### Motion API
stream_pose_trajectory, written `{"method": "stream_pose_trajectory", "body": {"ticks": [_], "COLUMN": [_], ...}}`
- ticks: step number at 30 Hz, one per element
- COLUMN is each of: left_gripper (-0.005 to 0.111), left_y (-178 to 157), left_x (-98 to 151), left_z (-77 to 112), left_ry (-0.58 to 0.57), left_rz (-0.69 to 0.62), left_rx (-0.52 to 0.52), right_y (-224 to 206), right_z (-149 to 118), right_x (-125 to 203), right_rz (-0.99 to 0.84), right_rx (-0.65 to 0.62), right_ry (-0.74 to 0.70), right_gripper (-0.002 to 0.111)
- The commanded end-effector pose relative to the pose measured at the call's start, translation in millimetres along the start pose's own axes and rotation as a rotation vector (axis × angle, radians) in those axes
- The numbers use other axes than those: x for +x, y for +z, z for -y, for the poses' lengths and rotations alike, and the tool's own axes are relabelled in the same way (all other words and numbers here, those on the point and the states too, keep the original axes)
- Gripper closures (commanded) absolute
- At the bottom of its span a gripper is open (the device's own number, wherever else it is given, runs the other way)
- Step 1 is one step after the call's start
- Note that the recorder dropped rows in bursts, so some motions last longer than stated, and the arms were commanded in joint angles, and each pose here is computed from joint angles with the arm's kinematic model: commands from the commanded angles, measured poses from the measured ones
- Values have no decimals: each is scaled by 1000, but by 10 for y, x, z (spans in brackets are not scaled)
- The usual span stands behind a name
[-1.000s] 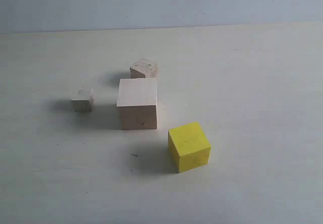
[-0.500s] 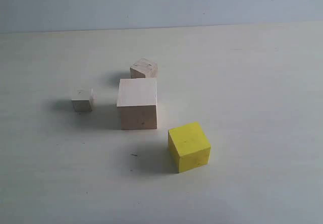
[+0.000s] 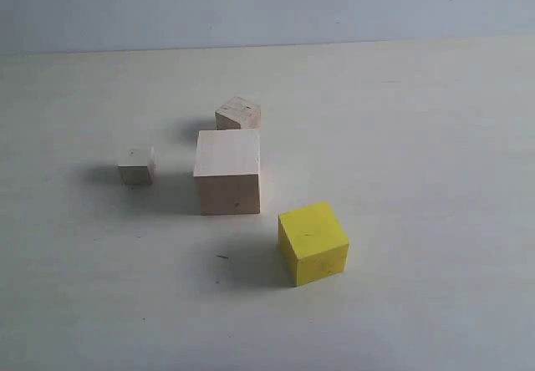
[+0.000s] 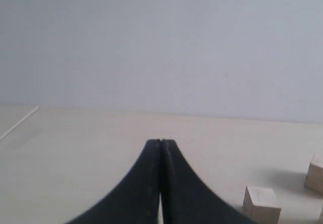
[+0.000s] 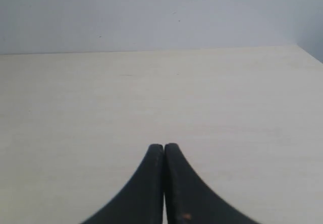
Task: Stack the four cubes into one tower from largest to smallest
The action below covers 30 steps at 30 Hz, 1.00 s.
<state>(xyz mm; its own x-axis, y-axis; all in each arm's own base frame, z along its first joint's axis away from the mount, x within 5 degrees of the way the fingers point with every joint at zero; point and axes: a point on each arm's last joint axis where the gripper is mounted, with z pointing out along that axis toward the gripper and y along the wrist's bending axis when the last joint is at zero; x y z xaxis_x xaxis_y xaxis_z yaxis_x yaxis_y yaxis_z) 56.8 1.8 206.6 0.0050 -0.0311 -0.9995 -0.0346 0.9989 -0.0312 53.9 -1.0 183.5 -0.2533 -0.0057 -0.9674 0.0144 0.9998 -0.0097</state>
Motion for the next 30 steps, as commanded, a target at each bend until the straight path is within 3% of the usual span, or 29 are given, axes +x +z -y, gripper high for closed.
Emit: {"method": "stream_pose_trajectory", "body": {"ticks": [1, 10, 16, 21, 23, 30], "left_gripper": [107, 107, 107, 107, 107, 107], "left_y": [-6, -6, -6, -7, -8, -10], "left_x": [-48, -48, -48, -66, -79, -83], "left_z": [-2, -2, -2, -3, -4, 33], "left_ry": [0, 0, 0, -24, -141, -249], "left_rz": [63, 63, 63, 83, 98, 93], "left_rx": [-1, -1, -1, -1, 4, 75], "right_y": [0, 0, -19, -21, -43, -327], "right_z": [-2, -2, -1, -1, -1, 4], "right_x": [7, -2, -170, -181, -262, -686], "right_rz": [7, 17, 203, 216, 308, 876], "right_rx": [-3, -3, -2, -2, -2, -4], "right_ry": [1, 1, 1, -1, -1, 16], "right_gripper": [108, 108, 108, 108, 108, 108]}}
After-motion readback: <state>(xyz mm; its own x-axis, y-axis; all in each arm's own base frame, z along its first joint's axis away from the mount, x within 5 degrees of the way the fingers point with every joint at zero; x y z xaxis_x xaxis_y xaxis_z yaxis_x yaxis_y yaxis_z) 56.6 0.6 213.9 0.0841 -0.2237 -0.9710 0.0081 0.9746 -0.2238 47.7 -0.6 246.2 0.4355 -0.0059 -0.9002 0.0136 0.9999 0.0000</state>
